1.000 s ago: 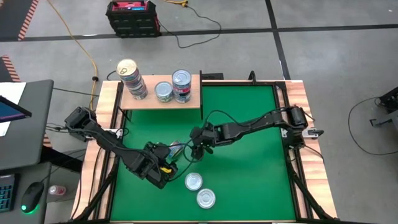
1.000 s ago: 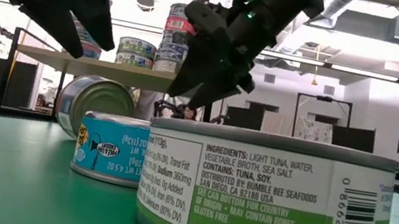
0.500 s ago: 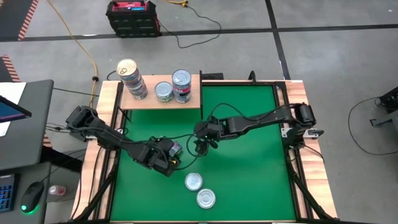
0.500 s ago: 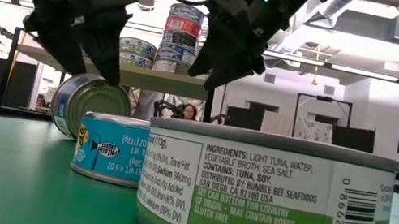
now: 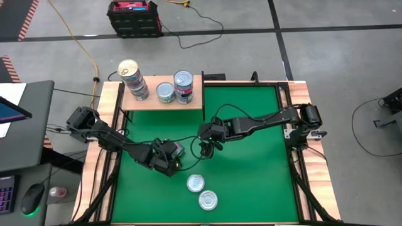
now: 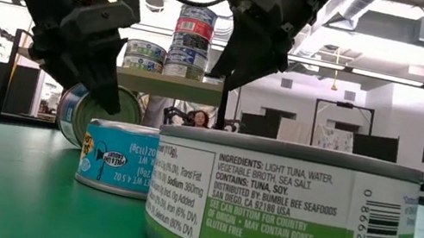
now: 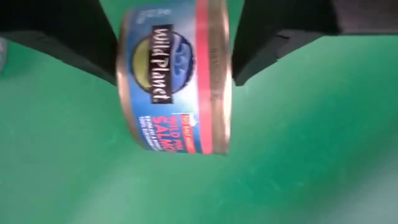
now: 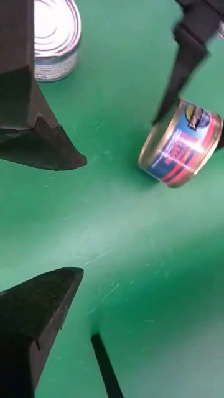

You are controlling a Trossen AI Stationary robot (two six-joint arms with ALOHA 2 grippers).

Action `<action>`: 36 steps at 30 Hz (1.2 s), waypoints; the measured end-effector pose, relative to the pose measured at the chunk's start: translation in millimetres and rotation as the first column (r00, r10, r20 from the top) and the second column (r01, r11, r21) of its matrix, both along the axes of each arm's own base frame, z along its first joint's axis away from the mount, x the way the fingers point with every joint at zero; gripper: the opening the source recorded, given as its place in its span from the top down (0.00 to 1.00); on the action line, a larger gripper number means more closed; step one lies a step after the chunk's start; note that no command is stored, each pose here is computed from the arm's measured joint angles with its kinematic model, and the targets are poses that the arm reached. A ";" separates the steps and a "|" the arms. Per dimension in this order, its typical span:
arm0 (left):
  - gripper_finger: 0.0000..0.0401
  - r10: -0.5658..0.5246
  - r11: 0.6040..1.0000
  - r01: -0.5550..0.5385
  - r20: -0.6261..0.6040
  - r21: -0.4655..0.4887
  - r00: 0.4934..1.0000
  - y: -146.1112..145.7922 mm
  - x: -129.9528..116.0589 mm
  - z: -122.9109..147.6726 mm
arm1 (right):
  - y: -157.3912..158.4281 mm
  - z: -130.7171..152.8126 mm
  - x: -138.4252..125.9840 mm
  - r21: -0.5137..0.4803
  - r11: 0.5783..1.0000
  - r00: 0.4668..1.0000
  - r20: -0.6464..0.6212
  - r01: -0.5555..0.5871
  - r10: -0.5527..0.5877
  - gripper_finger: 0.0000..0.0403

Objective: Stack canned seafood by type on shelf
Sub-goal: Stack the blue and pink tuna can on top of the blue and pink tuna cans on the shelf

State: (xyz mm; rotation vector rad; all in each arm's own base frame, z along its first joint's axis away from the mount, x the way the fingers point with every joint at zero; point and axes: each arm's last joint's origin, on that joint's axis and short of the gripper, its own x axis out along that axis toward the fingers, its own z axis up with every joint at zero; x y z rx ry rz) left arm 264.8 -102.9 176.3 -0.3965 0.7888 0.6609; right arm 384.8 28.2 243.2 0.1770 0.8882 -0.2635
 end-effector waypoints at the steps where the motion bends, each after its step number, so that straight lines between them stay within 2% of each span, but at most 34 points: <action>1: 0.34 0.007 1.000 -0.007 0.003 0.016 1.000 0.7 -0.2 0.0 | 1.0 0.0 0.0 0.000 1.000 1.000 0.000 -0.003 0.003 0.28; 4: 0.46 0.000 0.999 0.000 0.010 0.043 1.000 1.4 -0.5 2.1 | 1.6 -0.4 -0.6 -0.002 1.000 1.000 -0.008 -0.013 0.013 0.28; 7: 0.54 -0.029 0.999 0.029 0.006 0.031 1.000 1.5 -2.1 7.7 | 1.5 -1.3 -1.9 -0.002 1.000 1.000 -0.025 -0.016 0.016 0.28; 14: 0.54 -0.089 0.996 0.088 0.062 0.013 0.994 8.6 -18.9 44.0 | -5.2 -4.0 -5.4 -0.018 1.000 0.997 -0.079 -0.020 0.018 0.28; 19: 0.54 -0.124 0.992 0.121 0.143 0.027 0.982 22.5 -48.1 83.3 | -12.3 -4.3 -5.4 -0.003 1.000 0.996 -0.084 -0.009 0.009 0.28; 22: 0.54 -0.124 0.992 0.116 0.239 0.048 0.963 33.4 -69.6 108.7 | -12.3 -3.9 -4.7 -0.002 1.000 0.997 -0.075 -0.009 0.008 0.28; 27: 0.54 -0.089 0.990 0.034 0.429 0.134 0.899 56.7 -111.4 147.9 | -7.2 -2.1 -1.9 0.043 0.999 0.999 -0.039 -0.029 0.030 0.28; 31: 0.54 -0.085 0.973 -0.043 0.525 0.228 0.847 75.3 -139.4 172.2 | -3.3 -0.6 0.2 0.090 0.995 0.999 -0.008 -0.036 0.037 0.28; 34: 0.54 -0.092 0.944 -0.099 0.543 0.313 0.835 87.5 -154.5 197.5 | -3.2 -0.6 0.2 0.099 0.995 0.999 -0.007 -0.033 0.034 0.28; 36: 0.54 -0.104 0.911 -0.136 0.536 0.389 0.838 94.8 -162.4 219.9 | -3.0 -0.6 0.2 0.110 0.993 0.999 -0.007 -0.040 0.041 0.28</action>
